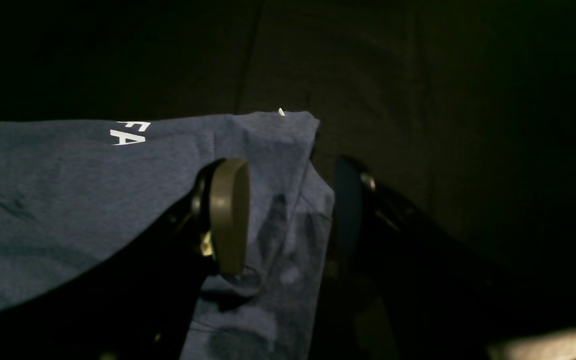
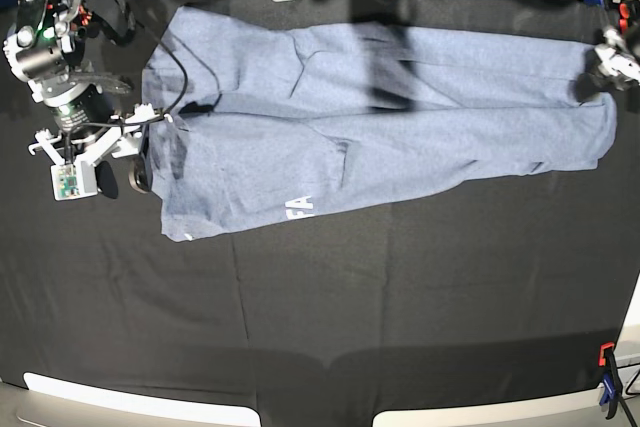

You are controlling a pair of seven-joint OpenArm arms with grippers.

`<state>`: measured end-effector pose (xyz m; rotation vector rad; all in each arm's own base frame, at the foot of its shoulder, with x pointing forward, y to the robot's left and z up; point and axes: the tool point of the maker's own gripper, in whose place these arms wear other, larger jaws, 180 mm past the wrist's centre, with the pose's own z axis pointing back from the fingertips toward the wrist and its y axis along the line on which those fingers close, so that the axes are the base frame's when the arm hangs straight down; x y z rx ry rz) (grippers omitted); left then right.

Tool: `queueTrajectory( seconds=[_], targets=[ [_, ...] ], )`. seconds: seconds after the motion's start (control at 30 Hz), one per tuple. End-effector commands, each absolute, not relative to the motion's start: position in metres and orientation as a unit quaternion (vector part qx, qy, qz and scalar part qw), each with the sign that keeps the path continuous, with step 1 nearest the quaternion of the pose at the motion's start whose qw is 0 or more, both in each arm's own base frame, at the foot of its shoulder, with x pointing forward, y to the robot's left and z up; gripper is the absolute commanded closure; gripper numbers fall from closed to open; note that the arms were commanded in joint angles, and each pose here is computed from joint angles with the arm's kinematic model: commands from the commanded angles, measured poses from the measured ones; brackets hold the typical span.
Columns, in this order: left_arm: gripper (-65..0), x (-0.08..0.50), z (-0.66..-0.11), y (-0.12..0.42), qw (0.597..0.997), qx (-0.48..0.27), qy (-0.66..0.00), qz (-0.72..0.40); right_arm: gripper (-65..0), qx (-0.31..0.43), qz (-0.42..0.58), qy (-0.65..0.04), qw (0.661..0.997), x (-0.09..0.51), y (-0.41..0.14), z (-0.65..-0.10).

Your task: Layout the t-shirt on the table in an organized manner, then fold the t-shirt properly

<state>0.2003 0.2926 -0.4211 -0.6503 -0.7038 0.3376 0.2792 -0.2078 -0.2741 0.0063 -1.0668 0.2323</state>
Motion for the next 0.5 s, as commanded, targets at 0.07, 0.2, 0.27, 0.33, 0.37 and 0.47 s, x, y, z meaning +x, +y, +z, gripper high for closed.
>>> queueTrajectory(
  seconds=[0.07,0.2,0.27,0.33,0.37,0.47],
  targets=[
    [-27.7,0.21,-0.418,0.295,0.856,-0.3,-0.38,0.183,-27.3,0.001,0.121,-0.526,0.842,0.283,-0.207,-0.261],
    [-26.4,0.217,-0.42,0.297,0.84,-0.281,-0.419,0.201,-27.3,0.001,0.121,-0.522,0.844,0.282,-0.207,-0.262],
    [-23.9,0.219,-0.42,0.296,0.834,-0.278,-0.43,0.208,-27.3,0.0,0.121,-0.52,0.845,0.282,-0.207,-0.263],
    [-20.4,0.221,-0.421,0.292,0.828,-0.283,-0.434,0.213,-27.3,0.0,0.121,-0.52,0.846,0.282,-0.207,-0.263],
    [-17.6,0.222,-0.421,0.29,0.826,-0.284,-0.436,0.215,-27.3,0.0,0.121,-0.52,0.846,0.282,-0.207,-0.263],
    [-2.5,0.225,-0.418,0.291,0.817,-0.284,-0.45,0.223,-27.3,0.0,0.121,-0.519,0.846,0.282,-0.207,-0.264]
  ],
)
